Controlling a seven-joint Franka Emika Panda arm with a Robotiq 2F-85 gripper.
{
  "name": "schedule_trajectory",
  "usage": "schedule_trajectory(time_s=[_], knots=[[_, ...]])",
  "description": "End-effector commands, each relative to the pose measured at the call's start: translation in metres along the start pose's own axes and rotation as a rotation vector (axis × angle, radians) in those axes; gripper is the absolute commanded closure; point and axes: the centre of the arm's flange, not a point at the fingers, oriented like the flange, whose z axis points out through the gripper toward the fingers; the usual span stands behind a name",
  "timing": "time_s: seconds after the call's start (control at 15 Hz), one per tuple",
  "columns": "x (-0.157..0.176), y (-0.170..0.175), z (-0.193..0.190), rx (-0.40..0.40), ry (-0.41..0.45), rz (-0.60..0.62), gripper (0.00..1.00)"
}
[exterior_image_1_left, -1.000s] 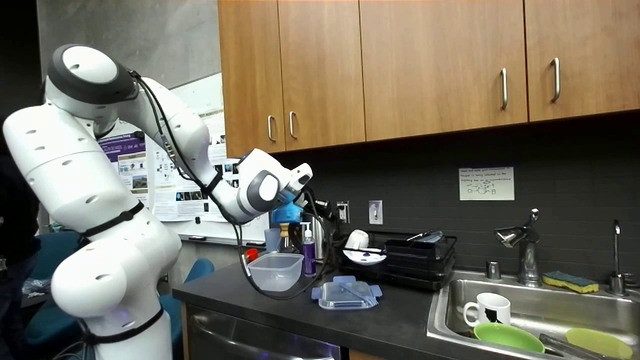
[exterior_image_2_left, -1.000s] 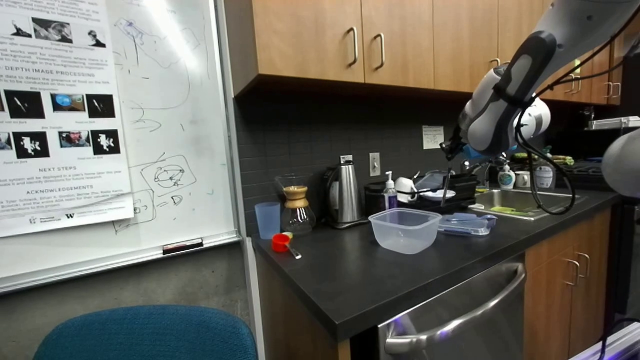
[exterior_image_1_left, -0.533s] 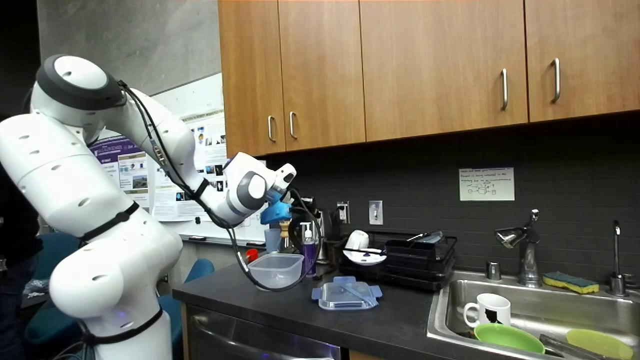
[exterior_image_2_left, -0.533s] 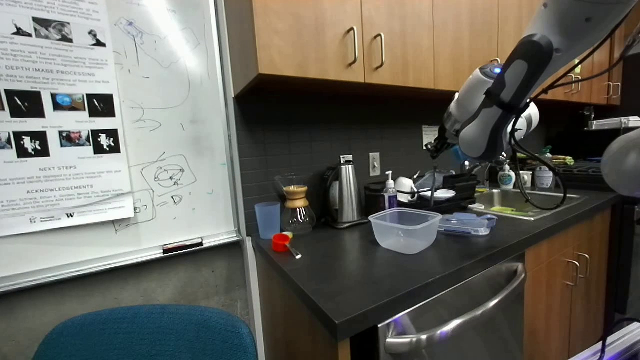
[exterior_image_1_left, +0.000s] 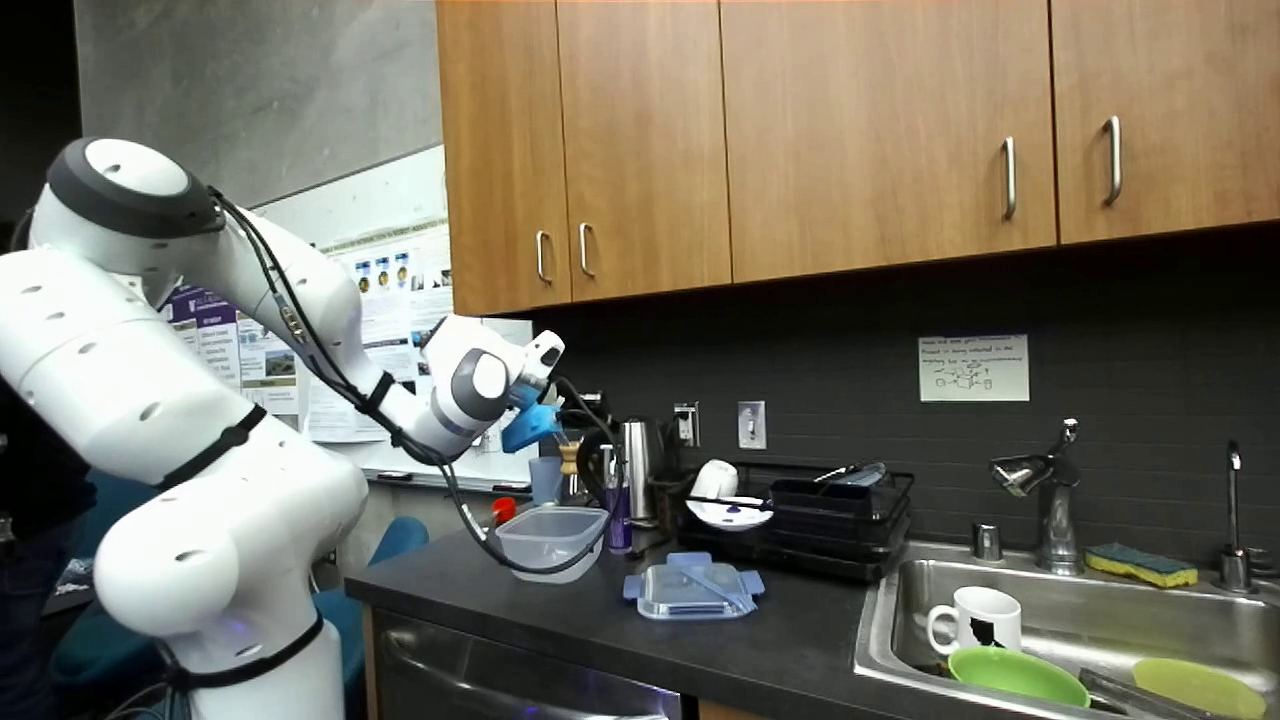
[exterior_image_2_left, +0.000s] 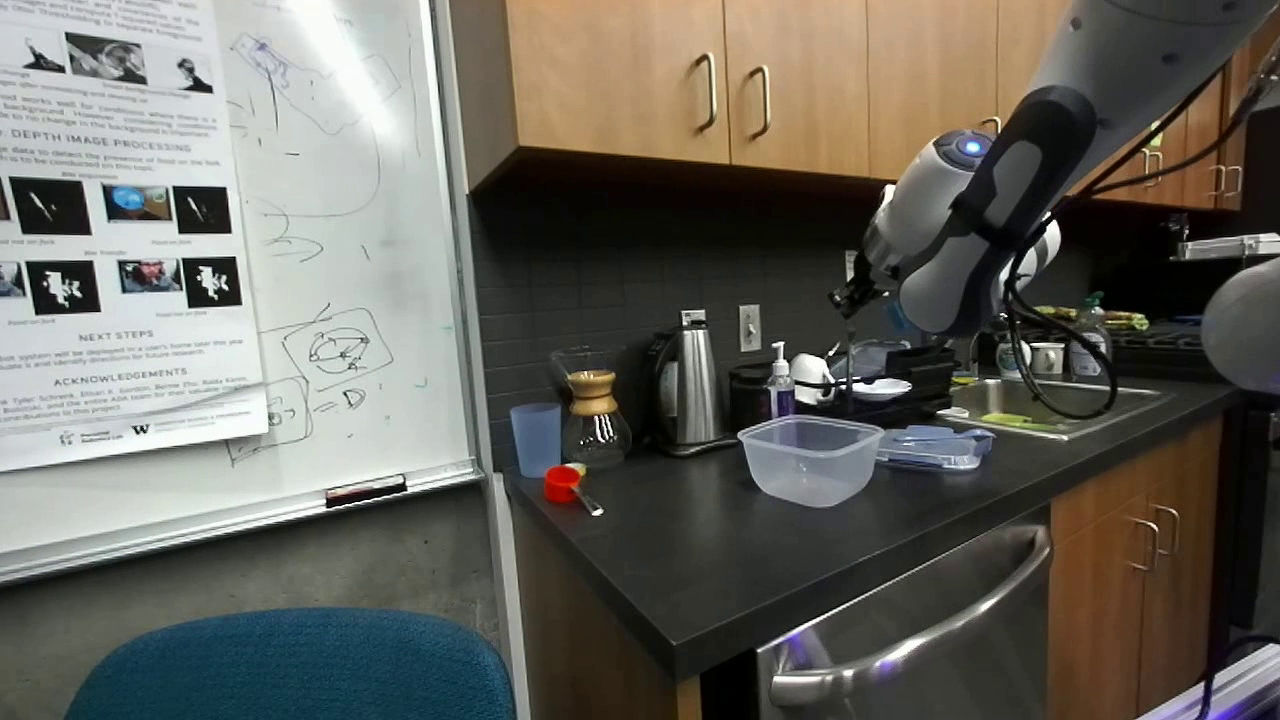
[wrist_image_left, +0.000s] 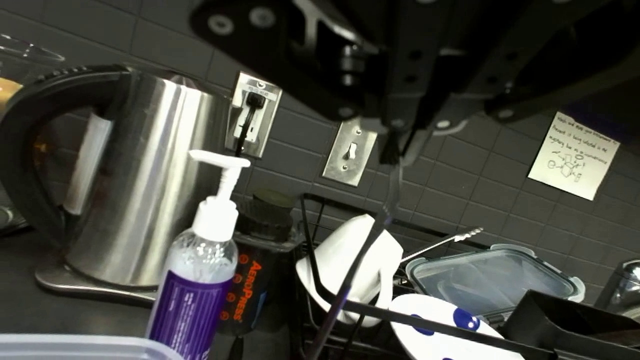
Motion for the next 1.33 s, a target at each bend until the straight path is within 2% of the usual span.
schedule_trajectory(time_s=[0.0,0.2,0.4,0.87,1.27], knots=[[-0.021,-0.018,-0.017,-0.071,0.012,-0.017,1.00],[-0.027,-0.036,-0.022,-0.085,0.022,-0.007,1.00],[-0.022,-0.043,-0.030,-0.108,0.070,-0.009,1.00],[0.023,-0.006,-0.079,-0.170,0.214,0.114,1.00],[0.010,-0.017,-0.076,-0.179,0.177,0.082,1.00]])
